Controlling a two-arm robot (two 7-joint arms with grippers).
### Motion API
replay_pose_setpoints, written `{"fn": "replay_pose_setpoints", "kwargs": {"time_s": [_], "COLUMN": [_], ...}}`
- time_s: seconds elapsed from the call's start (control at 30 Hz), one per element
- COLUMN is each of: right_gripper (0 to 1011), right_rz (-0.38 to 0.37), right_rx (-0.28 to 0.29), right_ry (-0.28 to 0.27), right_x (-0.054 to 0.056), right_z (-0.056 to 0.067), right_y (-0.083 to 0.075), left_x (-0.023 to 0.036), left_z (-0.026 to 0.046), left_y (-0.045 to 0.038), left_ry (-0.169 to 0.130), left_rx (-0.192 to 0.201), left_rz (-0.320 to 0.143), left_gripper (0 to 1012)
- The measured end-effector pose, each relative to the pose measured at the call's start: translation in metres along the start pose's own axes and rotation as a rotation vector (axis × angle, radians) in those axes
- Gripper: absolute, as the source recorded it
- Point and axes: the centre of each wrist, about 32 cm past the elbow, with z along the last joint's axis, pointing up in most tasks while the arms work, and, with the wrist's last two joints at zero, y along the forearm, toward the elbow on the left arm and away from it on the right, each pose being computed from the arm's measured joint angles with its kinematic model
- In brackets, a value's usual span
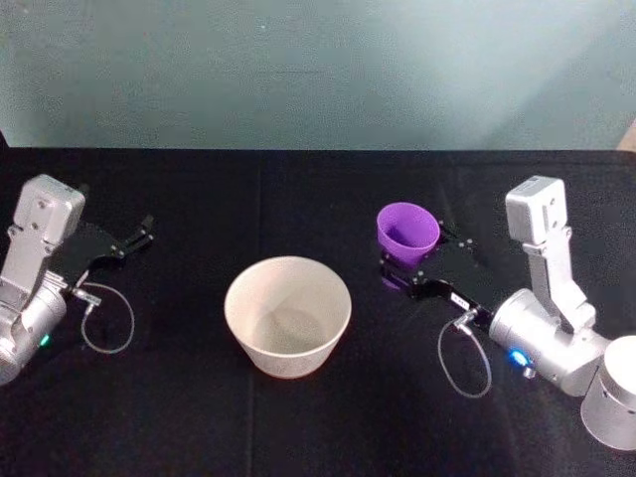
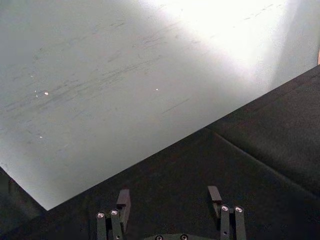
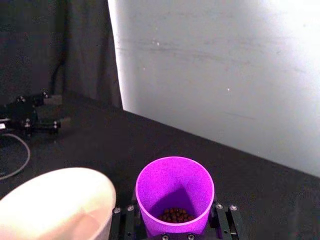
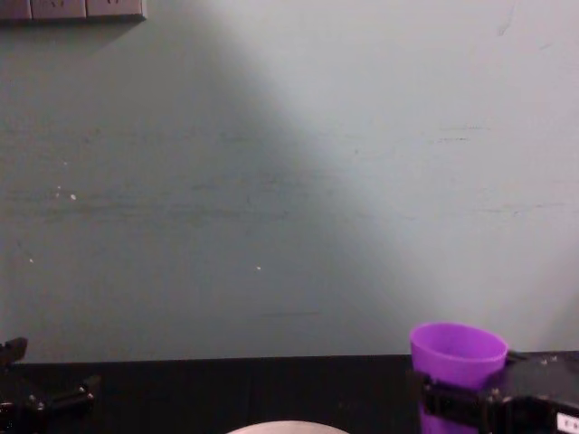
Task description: Pick up the cup and pour the mung beans from the cup into the bowl.
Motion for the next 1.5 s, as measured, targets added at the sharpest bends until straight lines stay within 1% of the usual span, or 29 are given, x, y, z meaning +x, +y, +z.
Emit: {"fn": "replay_pose_setpoints", "kwargs": {"time_s": [0.13, 0.33, 1.5], "right_gripper": [729, 729, 729], "right_rz": [-0.002, -0.002, -0.003], "right_rx": [0.012, 0.019, 0.018], "right_ry": [-0.004, -0.004, -0.004], "right_x": [0.001, 0.001, 0.001], "right_z": [0.009, 0.012, 0.011], "right_y": [-0.003, -0.005, -0.004], "left_x": [0.0000, 0.0000, 0.0000], "left_z": [0.0000, 0.0000, 0.0000], "left_y": [0.0000, 0.0000, 0.0000], "left_ry": [0.000, 0.000, 0.000], "left_rx": [0.000, 0.000, 0.000], "left_rz": [0.000, 0.000, 0.000], "left_gripper": [1000, 1000, 1000]}}
